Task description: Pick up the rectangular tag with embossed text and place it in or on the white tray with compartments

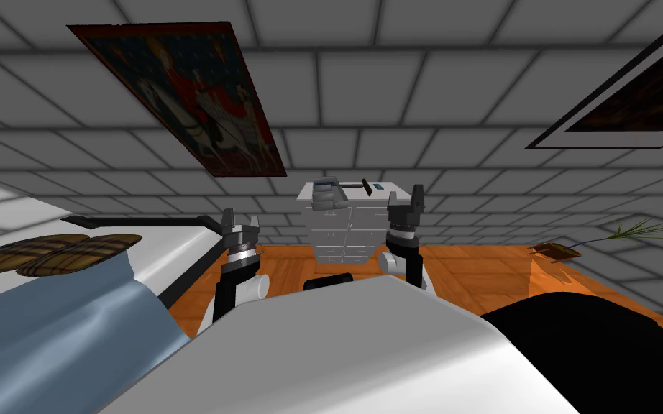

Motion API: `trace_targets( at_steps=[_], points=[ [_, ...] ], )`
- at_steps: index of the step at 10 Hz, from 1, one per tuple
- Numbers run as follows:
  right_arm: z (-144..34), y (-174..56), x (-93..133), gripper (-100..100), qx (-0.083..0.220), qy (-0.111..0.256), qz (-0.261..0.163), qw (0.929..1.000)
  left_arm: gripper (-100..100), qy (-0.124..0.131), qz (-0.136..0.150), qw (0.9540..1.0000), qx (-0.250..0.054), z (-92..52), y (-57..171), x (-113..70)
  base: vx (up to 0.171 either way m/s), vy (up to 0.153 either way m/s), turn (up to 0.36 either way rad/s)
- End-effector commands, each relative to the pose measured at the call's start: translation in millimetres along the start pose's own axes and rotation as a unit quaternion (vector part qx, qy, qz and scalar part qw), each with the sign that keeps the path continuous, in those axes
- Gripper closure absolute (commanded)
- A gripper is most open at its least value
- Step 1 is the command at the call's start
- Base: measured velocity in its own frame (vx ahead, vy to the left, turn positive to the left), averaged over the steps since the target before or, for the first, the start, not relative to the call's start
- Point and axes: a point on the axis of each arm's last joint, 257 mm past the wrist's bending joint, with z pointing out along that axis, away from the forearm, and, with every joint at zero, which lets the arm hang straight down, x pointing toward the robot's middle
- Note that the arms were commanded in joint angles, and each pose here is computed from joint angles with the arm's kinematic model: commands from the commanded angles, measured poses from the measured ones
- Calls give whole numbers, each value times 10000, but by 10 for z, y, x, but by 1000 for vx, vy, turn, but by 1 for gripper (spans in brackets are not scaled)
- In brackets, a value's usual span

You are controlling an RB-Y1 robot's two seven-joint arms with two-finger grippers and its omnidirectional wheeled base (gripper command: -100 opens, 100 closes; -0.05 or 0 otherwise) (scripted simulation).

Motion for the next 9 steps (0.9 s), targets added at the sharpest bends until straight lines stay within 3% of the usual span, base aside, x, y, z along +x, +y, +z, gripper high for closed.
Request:
trace_targets(
  at_steps=[1, 6, 9],
  points=[
    [25, -57, 40, -100, 69, 165, 70, 9998, 0, 0, 0, 10000, 0, 0, 0, 0, -28, 10, -38],
    [133, -421, 148, -100, 575, 588, 576, 9950, 0, 0, -1, 10000, 1, 1, 0, 1, -79, 34, -54],
    [198, -678, 203, -100, 954, 761, 984, 9876, 0, 0, 0, 10000, 0, 0, 0, 0, -51, 19, -38]
  ],
)
